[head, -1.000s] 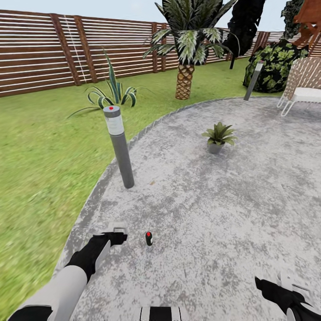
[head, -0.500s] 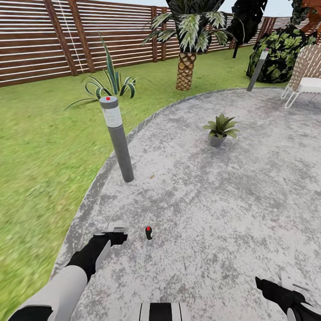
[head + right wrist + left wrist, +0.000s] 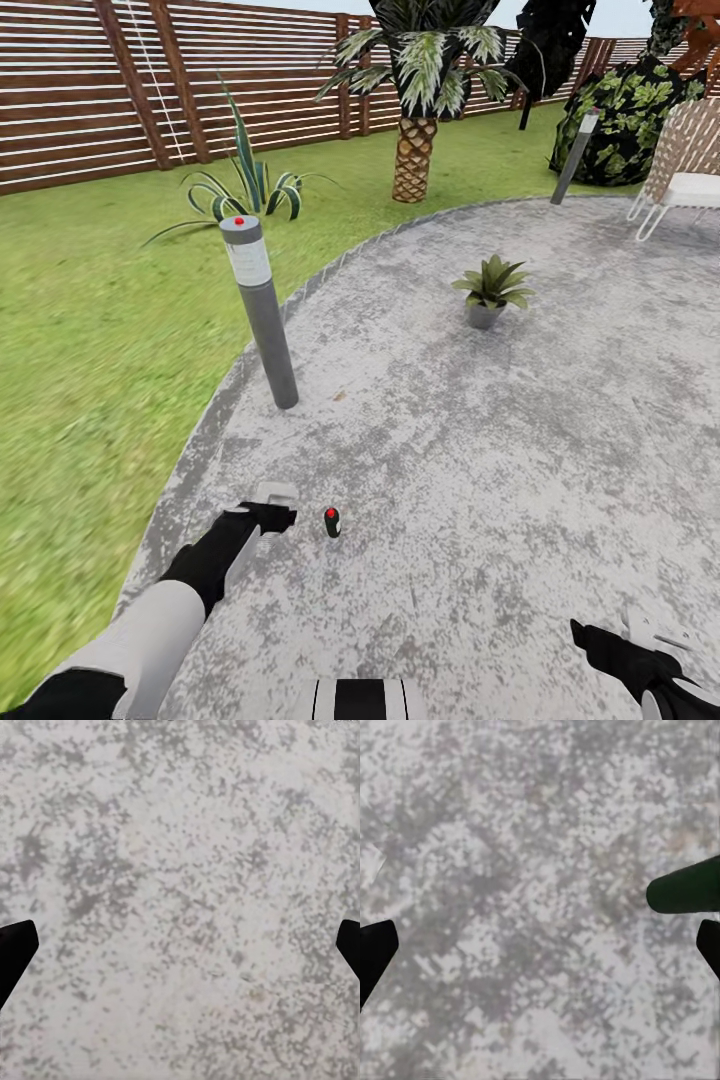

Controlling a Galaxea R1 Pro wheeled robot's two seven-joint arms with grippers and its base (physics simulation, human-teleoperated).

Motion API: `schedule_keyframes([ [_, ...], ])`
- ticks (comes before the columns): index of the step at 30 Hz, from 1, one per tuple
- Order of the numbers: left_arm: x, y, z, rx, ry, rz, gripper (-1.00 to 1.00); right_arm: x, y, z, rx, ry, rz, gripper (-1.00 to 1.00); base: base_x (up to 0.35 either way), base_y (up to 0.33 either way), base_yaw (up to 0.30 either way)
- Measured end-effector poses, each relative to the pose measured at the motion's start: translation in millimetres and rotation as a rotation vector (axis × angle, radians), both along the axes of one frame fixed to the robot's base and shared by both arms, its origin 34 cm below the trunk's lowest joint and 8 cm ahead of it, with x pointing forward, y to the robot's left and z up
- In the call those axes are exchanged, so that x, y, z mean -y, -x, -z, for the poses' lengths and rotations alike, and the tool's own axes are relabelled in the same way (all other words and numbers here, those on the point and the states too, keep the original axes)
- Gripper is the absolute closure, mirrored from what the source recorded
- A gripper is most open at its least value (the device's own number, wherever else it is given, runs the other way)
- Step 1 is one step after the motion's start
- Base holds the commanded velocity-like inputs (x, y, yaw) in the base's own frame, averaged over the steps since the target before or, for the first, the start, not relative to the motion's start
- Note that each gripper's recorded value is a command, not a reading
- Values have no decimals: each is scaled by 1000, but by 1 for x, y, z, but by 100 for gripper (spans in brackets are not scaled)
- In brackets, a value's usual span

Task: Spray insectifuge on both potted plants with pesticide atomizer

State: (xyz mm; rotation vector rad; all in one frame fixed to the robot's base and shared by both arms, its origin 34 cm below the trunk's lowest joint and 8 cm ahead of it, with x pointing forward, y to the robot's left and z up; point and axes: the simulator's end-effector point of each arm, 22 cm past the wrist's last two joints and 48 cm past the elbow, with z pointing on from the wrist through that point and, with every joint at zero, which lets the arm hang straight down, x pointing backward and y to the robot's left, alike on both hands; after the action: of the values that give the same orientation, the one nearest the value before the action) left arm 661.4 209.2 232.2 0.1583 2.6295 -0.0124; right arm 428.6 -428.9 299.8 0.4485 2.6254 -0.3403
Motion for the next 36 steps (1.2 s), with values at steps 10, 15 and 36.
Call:
schedule_keyframes([
  [10, 45, -87, -68, 145, 36, 50, -100, 39, -9, -15, 0, 73, -29, -100, 0, 0, 0],
  [15, 45, -88, -69, 146, 33, 52, -100, 40, -15, -18, 8, 76, -32, -100, 0, 0, 0],
  [36, 48, -91, -72, 224, 59, 44, -100, 40, -15, -18, 9, 74, -32, -100, 0, -54, 0],
])
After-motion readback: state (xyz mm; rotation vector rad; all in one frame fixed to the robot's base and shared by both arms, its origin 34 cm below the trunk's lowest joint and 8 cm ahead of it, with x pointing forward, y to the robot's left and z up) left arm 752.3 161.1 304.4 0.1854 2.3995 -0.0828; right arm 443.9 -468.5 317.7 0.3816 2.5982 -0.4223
